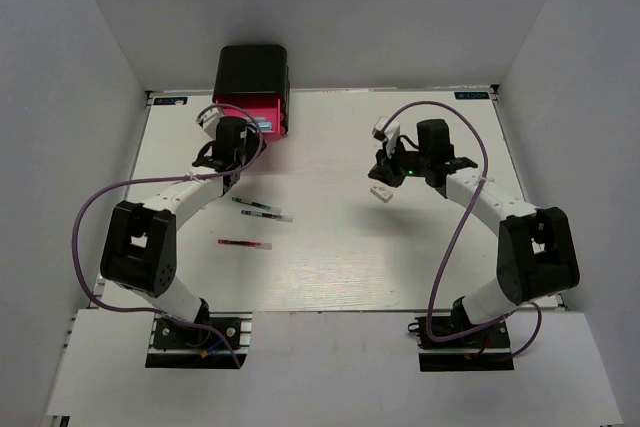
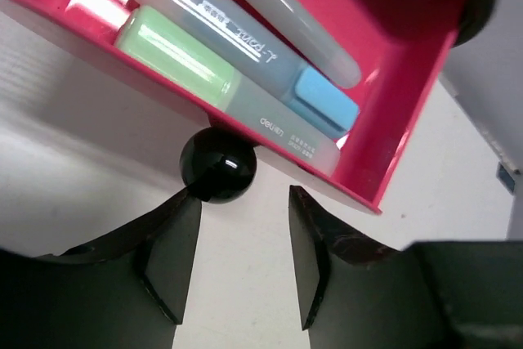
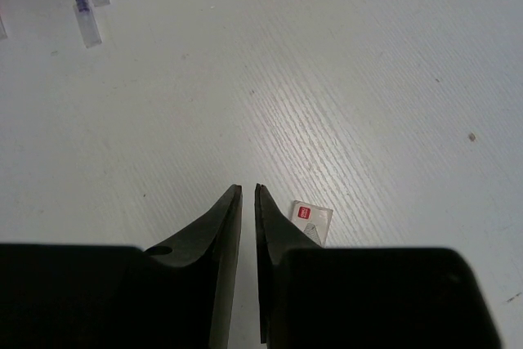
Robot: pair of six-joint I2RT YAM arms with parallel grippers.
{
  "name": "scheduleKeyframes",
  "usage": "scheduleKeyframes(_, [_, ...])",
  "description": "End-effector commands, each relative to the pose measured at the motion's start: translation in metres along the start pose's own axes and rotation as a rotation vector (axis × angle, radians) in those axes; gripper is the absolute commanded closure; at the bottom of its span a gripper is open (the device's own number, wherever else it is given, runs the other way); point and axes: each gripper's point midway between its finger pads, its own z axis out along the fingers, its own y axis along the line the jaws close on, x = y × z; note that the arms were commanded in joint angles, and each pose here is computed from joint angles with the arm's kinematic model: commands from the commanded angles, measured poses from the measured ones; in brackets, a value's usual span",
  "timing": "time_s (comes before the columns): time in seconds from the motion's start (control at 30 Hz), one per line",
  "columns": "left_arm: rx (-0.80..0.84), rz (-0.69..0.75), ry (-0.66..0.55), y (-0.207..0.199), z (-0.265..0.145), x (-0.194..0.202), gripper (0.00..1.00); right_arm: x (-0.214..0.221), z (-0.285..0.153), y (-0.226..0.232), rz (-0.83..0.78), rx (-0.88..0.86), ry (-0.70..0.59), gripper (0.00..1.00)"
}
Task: Sort the stationery into containers
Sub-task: Close the drawer in the storage box.
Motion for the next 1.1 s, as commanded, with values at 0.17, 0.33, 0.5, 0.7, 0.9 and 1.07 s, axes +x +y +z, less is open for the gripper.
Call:
scheduleKeyframes(0.17, [0.132, -0.075, -0.14, -0.054, -0.003, -0.053, 0.26, -0.013, -0.007, -0.001, -0.04, 0.003, -0.054, 0.82])
scheduleKeyframes(0.33, [0.113, -0.076, -0.174, -0.059, 0.007, -0.068, 0.23, -0.01, -0.007, -0.002, -0.036, 0.006, -0.048, 0.81])
scheduleKeyframes(0.5, [0.127, -0.082, -0.209, -0.076, 0.016, -0.088, 0.23, -0.009, -0.009, -0.005, -0.035, 0.019, -0.046, 0.81])
scheduleKeyframes(0.7, [0.117, -0.076, -0.202, -0.081, 0.036, -0.096, 0.22, -0.007, -0.01, -0.008, -0.031, 0.027, -0.044, 0.81])
scheduleKeyframes(0.9, [0.117, -0.082, -0.2, -0.079, 0.045, -0.102, 0.22, -0.004, -0.011, -0.01, -0.029, 0.032, -0.04, 0.79])
scheduleKeyframes(1.07, [0.229, -0.062, -0.243, -0.089, 0.016, -0.114, 0.35, -0.002, -0.012, -0.011, -0.028, 0.035, -0.034, 0.79])
